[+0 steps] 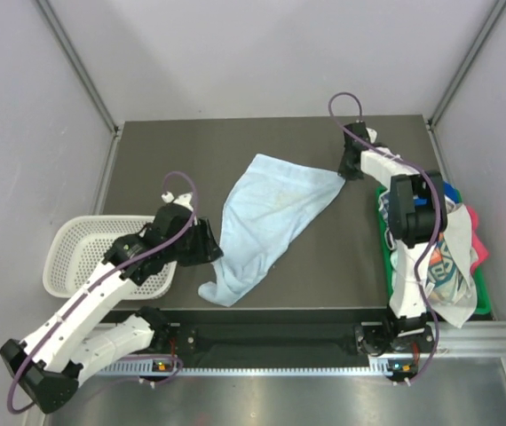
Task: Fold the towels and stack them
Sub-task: Flatten out the crumpled towel
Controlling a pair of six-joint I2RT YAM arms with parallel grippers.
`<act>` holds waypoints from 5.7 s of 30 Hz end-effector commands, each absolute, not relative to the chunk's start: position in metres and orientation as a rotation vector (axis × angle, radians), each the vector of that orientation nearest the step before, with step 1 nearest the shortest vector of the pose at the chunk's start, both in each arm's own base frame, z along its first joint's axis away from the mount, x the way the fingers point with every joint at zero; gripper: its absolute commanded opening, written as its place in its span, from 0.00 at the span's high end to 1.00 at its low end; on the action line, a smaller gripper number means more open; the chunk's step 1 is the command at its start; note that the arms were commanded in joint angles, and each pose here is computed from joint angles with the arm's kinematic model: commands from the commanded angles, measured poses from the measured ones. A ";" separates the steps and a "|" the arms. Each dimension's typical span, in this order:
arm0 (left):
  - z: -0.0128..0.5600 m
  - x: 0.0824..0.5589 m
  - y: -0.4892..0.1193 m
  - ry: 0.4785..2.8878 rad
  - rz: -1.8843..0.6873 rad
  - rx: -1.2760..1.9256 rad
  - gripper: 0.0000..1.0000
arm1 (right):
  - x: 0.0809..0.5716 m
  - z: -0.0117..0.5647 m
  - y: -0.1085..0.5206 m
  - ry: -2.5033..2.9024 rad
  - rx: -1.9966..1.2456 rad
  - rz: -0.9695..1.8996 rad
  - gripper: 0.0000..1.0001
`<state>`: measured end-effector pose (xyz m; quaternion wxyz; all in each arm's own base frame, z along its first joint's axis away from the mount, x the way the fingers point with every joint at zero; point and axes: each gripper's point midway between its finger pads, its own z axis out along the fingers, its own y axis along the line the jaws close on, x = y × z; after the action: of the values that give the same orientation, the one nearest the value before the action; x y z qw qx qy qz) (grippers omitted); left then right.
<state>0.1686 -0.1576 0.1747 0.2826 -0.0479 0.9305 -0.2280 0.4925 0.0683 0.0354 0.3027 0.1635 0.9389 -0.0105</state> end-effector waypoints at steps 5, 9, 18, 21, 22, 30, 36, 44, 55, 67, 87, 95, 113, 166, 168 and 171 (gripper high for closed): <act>0.232 0.222 -0.156 2.314 -0.459 -0.078 0.33 | 0.548 0.065 0.064 2.392 0.480 0.005 1.00; 0.256 0.273 -0.165 2.214 -0.343 -0.064 0.30 | 0.554 0.065 0.073 2.399 0.471 0.045 1.00; 0.235 0.458 -0.186 2.086 -0.211 -0.073 0.36 | 0.539 0.057 0.105 2.440 0.400 0.111 1.00; 0.204 0.508 -0.200 2.105 -0.242 0.013 0.37 | 0.535 0.052 0.111 2.457 0.385 0.140 1.00; 0.186 0.529 -0.208 2.122 -0.243 0.043 0.37 | 0.534 0.051 0.113 2.456 0.383 0.150 1.00; 0.106 0.603 -0.225 2.140 -0.237 0.185 0.35 | 0.520 0.050 0.131 2.476 0.327 0.234 1.00; 0.086 0.618 -0.232 2.126 -0.286 0.210 0.35 | 0.514 0.048 0.140 2.478 0.298 0.274 1.00; 0.072 0.624 -0.242 2.114 -0.329 0.230 0.35 | 0.514 0.048 0.152 2.481 0.266 0.269 1.00; 0.044 0.622 -0.247 2.154 -0.255 0.238 0.44 | 0.515 0.049 0.155 2.483 0.247 0.276 1.00; 0.039 0.624 -0.244 2.151 -0.208 0.207 0.88 | 0.518 0.056 0.151 2.476 0.234 0.249 1.00; 0.288 0.516 -0.230 1.729 -0.190 0.008 1.00 | 0.473 0.256 0.125 2.042 0.165 0.198 1.00; 0.378 0.405 -0.241 1.578 -0.251 0.059 1.00 | 0.394 0.359 0.143 1.793 0.005 0.237 1.00; 0.554 0.235 -0.214 1.294 -0.666 0.233 1.00 | 0.243 0.576 0.120 1.268 -0.118 0.507 1.00; 0.690 0.168 -0.173 0.987 -0.883 0.215 1.00 | 0.186 0.693 0.094 0.945 -0.124 0.525 1.00; 0.684 0.182 -0.176 1.009 -0.824 0.198 1.00 | 0.208 0.683 0.103 0.985 -0.128 0.503 1.00; 0.664 0.219 -0.191 1.072 -0.699 0.160 1.00 | 0.255 0.658 0.119 1.063 -0.123 0.445 1.00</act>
<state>0.1879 -0.1973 0.6630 0.7664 0.1182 0.4972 -0.3892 0.2062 0.1084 0.6759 0.8398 -0.0722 0.4761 0.2508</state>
